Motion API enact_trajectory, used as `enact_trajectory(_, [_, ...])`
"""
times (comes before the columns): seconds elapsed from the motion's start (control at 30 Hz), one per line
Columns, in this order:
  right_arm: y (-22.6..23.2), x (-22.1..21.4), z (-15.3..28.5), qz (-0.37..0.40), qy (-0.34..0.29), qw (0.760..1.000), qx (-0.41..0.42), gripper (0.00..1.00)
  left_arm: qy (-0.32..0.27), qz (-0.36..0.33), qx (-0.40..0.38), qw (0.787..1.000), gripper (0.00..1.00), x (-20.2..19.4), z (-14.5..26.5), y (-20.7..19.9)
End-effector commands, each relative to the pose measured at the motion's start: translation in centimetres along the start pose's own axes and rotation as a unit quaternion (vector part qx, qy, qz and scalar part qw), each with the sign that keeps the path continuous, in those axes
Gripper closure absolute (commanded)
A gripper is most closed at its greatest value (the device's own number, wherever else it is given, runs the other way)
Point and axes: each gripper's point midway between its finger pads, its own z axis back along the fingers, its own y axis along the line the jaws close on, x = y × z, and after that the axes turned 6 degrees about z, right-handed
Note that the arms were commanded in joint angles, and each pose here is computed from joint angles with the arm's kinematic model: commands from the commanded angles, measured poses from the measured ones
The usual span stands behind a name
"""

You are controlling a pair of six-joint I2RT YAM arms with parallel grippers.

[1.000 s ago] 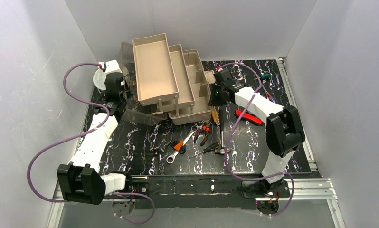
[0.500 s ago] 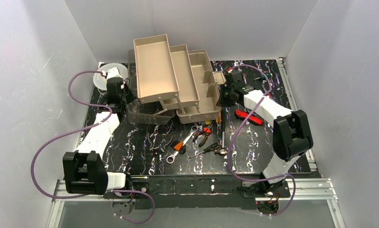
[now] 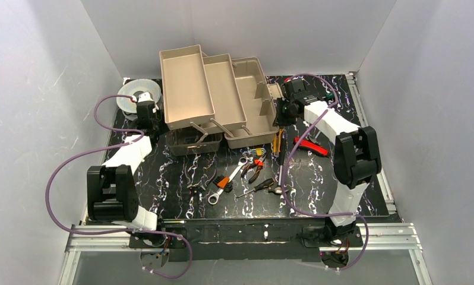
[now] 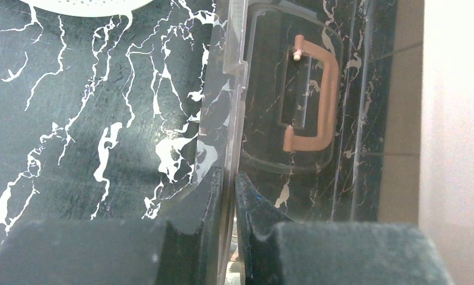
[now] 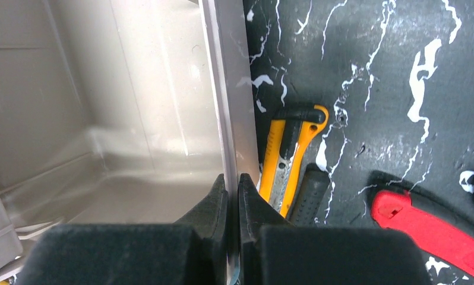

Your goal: Pack the tool kit

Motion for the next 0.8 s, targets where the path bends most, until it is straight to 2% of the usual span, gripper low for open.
enact_trajectory(0.0, [5.8, 2.8, 0.4, -0.045, -0.014, 0.994, 0.1, 0.99, 0.049, 0.022, -0.096, 0.994, 1.0, -1.8, 0.4, -4.5])
enact_trajectory(0.17, [4.7, 0.8, -0.2, -0.057, -0.008, 0.995, 0.088, 0.99, 0.057, 0.026, -0.092, 0.994, 1.0, -3.2, -0.3, -3.7])
enact_trajectory(0.47, [3.0, -3.7, 1.1, -0.076, -0.012, 0.994, 0.081, 0.99, 0.098, 0.042, -0.119, 0.987, 0.99, -6.0, -1.1, -3.8])
enact_trajectory(0.6, [3.4, -4.7, 1.7, -0.076, -0.011, 0.992, 0.096, 0.99, 0.093, 0.053, -0.119, 0.987, 0.85, -5.7, -0.8, -3.6])
enact_trajectory(0.7, [3.8, -4.8, 1.9, -0.074, -0.01, 0.992, 0.1, 0.99, 0.082, 0.071, -0.118, 0.987, 0.68, -4.8, -0.3, -3.3])
enact_trajectory(0.77, [4.0, -4.6, 2.0, -0.073, -0.01, 0.992, 0.104, 0.99, 0.068, 0.09, -0.114, 0.987, 0.61, -3.9, 0.1, -2.6])
